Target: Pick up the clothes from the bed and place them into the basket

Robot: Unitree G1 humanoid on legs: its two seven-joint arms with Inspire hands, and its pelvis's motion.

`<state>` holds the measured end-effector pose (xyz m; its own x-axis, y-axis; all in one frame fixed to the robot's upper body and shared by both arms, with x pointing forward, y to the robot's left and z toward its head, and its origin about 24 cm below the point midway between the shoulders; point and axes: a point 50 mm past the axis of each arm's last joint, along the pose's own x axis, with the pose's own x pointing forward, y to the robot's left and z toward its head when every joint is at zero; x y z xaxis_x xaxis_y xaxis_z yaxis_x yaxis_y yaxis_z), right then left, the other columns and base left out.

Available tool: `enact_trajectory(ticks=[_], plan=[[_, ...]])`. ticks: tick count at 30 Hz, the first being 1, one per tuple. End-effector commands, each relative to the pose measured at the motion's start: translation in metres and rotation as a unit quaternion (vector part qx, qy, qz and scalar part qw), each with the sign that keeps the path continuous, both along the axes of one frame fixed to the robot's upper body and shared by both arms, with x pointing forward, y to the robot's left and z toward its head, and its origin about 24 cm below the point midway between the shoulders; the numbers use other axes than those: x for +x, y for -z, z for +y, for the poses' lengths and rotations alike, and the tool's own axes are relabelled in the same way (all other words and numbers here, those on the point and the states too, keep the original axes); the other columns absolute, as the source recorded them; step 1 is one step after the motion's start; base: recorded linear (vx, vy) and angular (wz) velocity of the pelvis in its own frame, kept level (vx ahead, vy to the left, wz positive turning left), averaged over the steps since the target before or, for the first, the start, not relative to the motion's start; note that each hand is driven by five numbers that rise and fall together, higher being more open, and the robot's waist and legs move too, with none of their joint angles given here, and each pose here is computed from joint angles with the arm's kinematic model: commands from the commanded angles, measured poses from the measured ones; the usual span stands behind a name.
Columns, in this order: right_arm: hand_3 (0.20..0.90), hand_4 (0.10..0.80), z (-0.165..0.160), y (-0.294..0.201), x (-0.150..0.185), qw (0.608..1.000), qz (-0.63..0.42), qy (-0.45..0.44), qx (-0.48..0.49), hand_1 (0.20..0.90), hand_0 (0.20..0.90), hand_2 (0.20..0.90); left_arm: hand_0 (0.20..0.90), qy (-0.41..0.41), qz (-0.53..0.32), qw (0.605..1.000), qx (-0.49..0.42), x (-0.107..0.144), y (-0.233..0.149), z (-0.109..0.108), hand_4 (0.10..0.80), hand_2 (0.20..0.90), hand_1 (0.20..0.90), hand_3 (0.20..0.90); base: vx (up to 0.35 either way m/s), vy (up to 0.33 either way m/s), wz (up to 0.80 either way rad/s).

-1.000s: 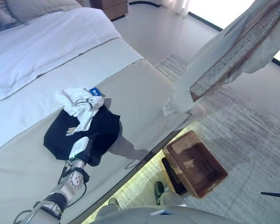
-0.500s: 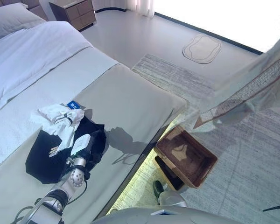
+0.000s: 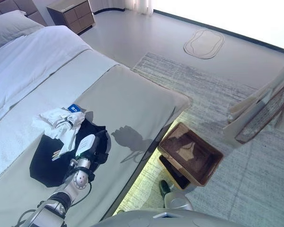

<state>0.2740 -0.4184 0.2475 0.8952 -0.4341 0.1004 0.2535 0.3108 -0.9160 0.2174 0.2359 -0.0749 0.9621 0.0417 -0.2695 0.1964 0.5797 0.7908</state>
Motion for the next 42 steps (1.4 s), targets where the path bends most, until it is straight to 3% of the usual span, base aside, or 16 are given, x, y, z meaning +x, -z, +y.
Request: enact_trajectory(ticks=[1,20,32,42], plan=[[0.200,0.100,0.019,-0.045,-0.001,0.991,-0.121,-0.051,-0.039,0.300,0.300,0.300,0.900,-0.009,-0.078,0.997,0.005,0.015,-0.026,0.019,0.800,0.900,0.900,0.900,-0.047,0.020,0.00],[0.200,0.100,0.038,-0.012,-0.010,0.988,-0.122,-0.093,-0.013,0.300,0.300,0.300,0.900,-0.014,-0.078,0.997,-0.011,0.020,-0.026,0.011,0.800,0.900,0.900,0.900,-0.011,0.011,-0.04],[0.200,0.100,0.037,0.086,0.000,0.993,0.000,-0.073,0.093,0.300,0.300,0.300,0.900,-0.008,-0.082,0.997,-0.013,0.026,-0.029,0.007,0.800,0.900,0.900,0.900,-0.012,-0.006,0.00],[0.200,0.100,0.048,0.149,0.017,0.983,0.073,-0.040,0.164,0.300,0.300,0.300,0.900,0.016,-0.086,0.996,-0.025,0.037,-0.032,-0.010,0.800,0.900,0.900,0.900,-0.001,-0.001,0.06]])
